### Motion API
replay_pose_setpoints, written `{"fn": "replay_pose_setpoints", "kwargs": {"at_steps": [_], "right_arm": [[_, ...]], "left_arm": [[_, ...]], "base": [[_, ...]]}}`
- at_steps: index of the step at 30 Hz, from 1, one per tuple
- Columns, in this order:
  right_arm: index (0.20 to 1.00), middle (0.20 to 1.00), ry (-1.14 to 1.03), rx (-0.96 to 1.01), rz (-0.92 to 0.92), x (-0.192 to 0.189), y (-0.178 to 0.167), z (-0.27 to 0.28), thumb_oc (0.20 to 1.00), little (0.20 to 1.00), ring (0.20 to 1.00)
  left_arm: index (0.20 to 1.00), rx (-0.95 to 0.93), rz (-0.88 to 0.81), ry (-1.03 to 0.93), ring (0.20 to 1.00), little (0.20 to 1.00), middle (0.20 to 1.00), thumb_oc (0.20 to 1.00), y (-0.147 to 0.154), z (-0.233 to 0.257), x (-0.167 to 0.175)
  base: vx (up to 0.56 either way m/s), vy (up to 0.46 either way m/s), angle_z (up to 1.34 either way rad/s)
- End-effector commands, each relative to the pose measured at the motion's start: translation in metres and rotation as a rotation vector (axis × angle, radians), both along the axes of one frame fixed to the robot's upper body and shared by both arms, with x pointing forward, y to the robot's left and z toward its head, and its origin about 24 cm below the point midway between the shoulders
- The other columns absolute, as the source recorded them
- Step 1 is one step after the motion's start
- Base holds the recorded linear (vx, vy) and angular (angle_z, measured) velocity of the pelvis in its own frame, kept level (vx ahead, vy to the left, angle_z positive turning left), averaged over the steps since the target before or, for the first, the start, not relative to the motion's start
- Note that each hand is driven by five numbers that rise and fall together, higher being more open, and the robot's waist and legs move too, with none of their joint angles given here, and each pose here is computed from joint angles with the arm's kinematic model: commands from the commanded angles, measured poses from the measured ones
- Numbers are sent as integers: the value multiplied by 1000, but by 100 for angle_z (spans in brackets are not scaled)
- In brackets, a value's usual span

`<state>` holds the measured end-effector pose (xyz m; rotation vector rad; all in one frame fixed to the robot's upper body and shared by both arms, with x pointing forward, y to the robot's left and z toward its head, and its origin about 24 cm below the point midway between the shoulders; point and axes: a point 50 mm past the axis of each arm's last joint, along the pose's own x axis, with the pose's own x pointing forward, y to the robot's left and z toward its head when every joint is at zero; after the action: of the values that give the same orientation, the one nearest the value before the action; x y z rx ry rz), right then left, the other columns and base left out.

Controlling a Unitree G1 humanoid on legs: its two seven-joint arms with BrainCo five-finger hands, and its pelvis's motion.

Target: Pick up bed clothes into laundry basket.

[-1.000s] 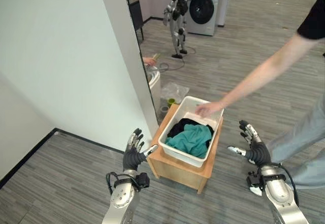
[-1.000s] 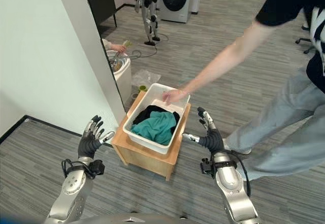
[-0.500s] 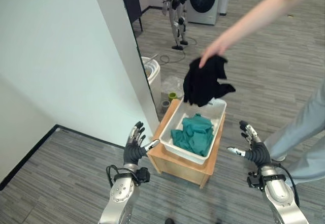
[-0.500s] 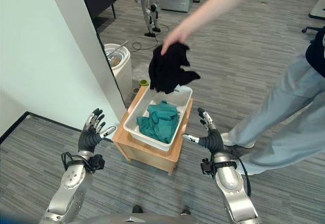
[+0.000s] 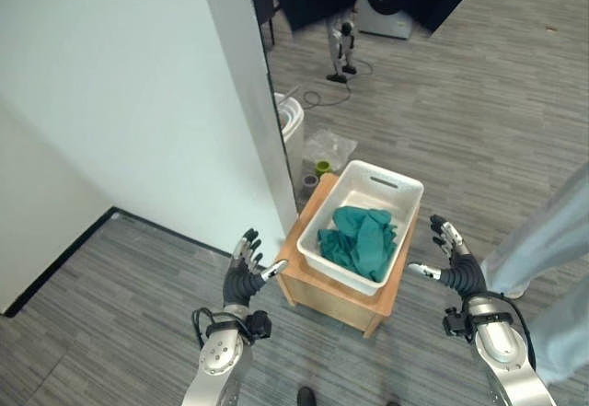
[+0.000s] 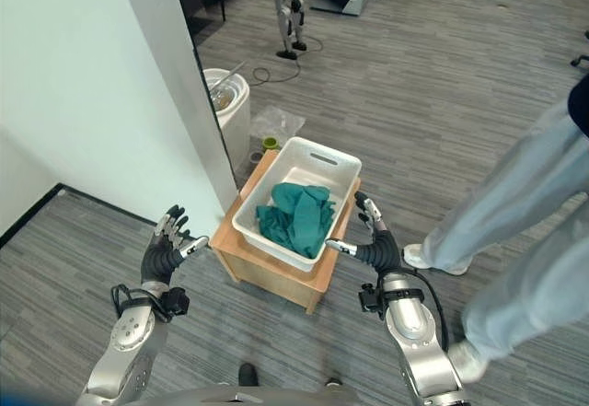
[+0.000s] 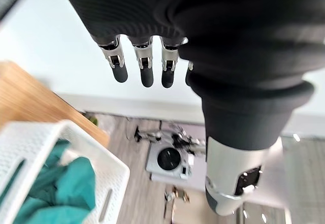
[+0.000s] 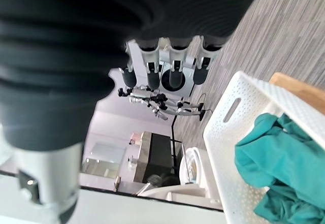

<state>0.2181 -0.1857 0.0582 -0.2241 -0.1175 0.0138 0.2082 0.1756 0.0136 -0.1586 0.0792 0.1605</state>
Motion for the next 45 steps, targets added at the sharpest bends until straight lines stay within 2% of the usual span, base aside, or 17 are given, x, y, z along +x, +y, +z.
{"fn": "replay_pose_setpoints", "kwargs": {"at_steps": [1,6,11,22,29,40,45], "right_arm": [[1000,1000,-151,30,17,15,12,25,1000,1000,1000],[1000,1000,-84,48,72,16,21,14,1000,1000,1000],[1000,1000,-24,8,87,17,16,3,1000,1000,1000],[1000,1000,29,-17,37,29,5,-4,1000,1000,1000],[1000,1000,33,-48,5,31,-6,-2,1000,1000,1000],[1000,1000,-79,-71,31,43,-3,25,1000,1000,1000],[1000,1000,-44,-2,19,34,-3,15,1000,1000,1000]], "left_arm": [[1000,0,33,-154,1000,1000,1000,1000,17,30,10],[1000,-21,104,-121,1000,1000,1000,1000,27,24,1],[1000,-42,199,-63,1000,1000,1000,1000,41,11,-9],[1000,-86,215,-4,1000,1000,1000,1000,52,-1,-12],[1000,-80,212,8,1000,1000,1000,1000,55,-1,-11],[1000,115,191,-28,1000,1000,1000,1000,84,20,-7],[1000,147,151,-40,1000,1000,1000,1000,82,25,0]], "base": [[-76,-82,165],[-49,-244,83],[-140,-248,58],[-164,-43,105],[-24,83,169],[-29,250,114],[60,94,117]]}}
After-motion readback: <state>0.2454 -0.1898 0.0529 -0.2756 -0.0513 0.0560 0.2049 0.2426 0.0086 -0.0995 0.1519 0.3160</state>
